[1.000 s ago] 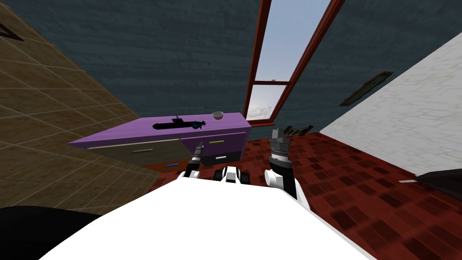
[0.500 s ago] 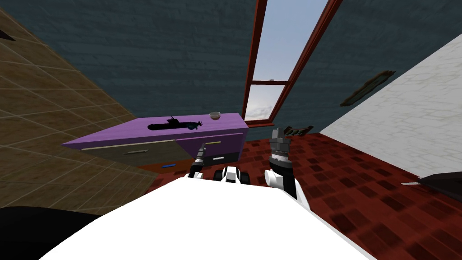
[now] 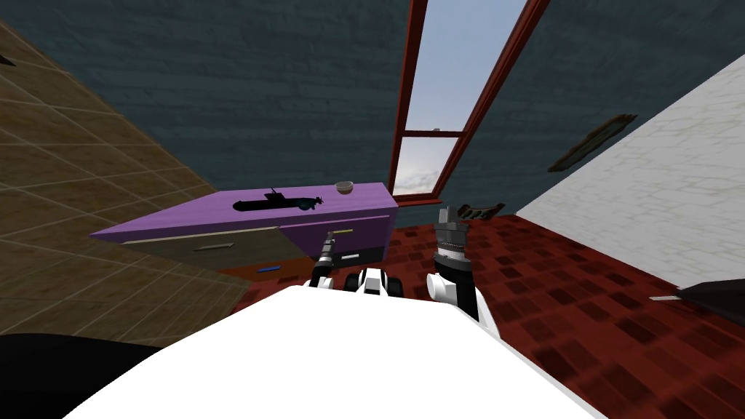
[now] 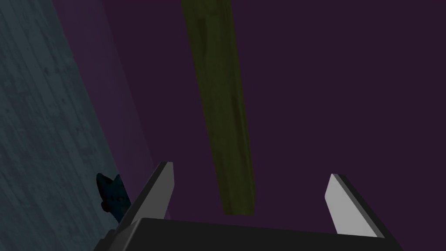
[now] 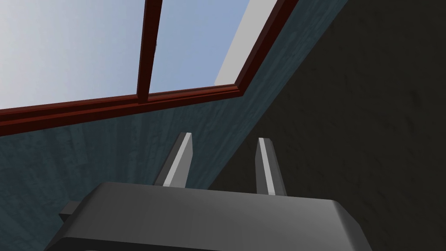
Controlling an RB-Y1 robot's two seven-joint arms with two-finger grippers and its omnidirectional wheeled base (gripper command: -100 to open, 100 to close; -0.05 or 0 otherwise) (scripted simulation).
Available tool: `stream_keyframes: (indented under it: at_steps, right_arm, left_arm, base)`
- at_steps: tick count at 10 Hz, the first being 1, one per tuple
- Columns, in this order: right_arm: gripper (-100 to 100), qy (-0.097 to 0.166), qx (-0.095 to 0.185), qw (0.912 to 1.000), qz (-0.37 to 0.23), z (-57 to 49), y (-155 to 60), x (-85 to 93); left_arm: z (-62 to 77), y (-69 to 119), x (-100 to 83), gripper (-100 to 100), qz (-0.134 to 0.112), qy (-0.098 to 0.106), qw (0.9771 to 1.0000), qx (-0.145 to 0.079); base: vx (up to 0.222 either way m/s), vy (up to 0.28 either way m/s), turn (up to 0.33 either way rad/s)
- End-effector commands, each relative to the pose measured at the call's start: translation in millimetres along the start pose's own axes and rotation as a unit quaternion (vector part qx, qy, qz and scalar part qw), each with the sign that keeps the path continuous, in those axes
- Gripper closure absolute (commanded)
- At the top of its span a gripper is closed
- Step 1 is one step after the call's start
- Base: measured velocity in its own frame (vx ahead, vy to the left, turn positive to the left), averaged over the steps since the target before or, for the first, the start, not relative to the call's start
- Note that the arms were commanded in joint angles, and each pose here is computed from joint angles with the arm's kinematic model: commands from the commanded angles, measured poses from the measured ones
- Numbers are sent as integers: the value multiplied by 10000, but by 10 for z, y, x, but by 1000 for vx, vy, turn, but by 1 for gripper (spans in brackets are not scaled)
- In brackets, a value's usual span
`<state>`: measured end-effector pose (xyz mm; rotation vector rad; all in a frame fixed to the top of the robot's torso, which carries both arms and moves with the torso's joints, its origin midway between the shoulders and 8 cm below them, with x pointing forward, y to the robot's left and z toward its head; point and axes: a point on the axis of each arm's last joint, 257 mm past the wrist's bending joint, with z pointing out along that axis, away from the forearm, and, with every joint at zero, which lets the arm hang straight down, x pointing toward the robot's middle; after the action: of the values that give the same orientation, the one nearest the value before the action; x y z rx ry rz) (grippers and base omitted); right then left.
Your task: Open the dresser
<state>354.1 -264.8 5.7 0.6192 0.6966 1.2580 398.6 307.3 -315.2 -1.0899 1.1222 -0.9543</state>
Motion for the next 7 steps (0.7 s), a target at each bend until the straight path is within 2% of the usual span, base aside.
stream_keyframes:
  at_steps: [1, 2, 5, 6, 7]
  right_arm:
    - [0, 0, 0, 10000, 0, 0, 0, 0]
    - [0, 0, -1, 10000, 0, 0, 0, 0]
    - [0, 0, -2, 10000, 2, 2, 1, 1]
    - [0, 0, -2, 10000, 2, 2, 1, 1]
    - [0, 0, -1, 10000, 1, 1, 0, 0]
  left_arm:
    - [6, -1, -1, 100, 0, 0, 10000, -7]
    - [-16, -23, -1, 100, 0, 5, 10000, 1]
    - [-60, -68, -3, 100, 1, 12, 10000, 17]
    - [-51, -60, -1, 100, 1, 11, 10000, 14]
    - [-47, -48, -71, -100, 144, 79, 9999, 22]
  base:
    - [7, -1, 2]
    - [-105, -18, 11]
    - [-199, -48, 6]
    - [-85, -24, 2]
    - [-19, -6, -2]
